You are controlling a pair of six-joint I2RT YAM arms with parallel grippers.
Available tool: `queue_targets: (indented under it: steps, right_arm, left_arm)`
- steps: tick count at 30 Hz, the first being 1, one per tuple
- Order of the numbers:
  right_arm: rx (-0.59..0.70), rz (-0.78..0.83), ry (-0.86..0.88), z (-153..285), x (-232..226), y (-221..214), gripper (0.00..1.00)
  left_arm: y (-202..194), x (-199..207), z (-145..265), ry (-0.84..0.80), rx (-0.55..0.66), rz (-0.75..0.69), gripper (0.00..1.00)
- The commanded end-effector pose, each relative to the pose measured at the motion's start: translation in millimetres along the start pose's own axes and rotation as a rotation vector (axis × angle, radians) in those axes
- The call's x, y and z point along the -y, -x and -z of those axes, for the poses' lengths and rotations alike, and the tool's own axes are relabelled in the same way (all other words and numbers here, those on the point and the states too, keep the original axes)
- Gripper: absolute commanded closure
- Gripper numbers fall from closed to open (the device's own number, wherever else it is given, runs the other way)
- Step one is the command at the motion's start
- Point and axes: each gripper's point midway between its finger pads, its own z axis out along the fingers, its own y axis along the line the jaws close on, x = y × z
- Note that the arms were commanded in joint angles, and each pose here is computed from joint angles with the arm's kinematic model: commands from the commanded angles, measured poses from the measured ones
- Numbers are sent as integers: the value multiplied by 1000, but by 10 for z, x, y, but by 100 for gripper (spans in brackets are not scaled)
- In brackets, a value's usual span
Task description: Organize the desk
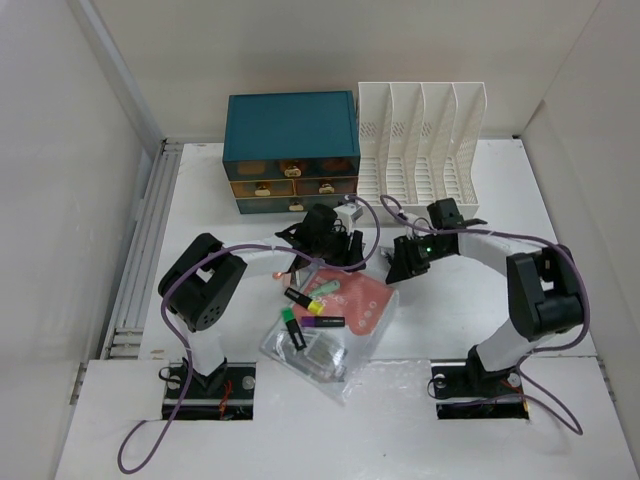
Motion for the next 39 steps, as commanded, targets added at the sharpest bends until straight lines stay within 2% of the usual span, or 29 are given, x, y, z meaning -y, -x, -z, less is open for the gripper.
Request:
queue_targets:
  steps: [1,9,15,23,27,33,36,39]
  right_arm:
    - [10,85,47,126,-295,87,59]
    - [-26,60,69,188,-383,73,59]
    - [-111,68,149,127,-538,-38,59]
    - [-161,95,235,-17,-684,-56,64]
    - [-176,81,246,-54,-659,-63,73]
    - [-187,80,236,-103,-591,-80,100]
    - [-137,111,187,-22,-508,30,100]
    - [-55,119,133,131,-412,184,100]
  left_arm:
    - [129,78,19,-17,28,-12,52]
    - [158,96,40,-20,36,-15,52]
    - [186,115,61,-23,44,-18,52]
    - [214,133,82,-25,52,-21,52]
    - [214,133,82,-25,52,-21,53]
    - [214,133,82,-25,52,-21,53]
    - [287,152,131,-21,75,-37,52]
    - [402,199,220,-18,103,-67,45]
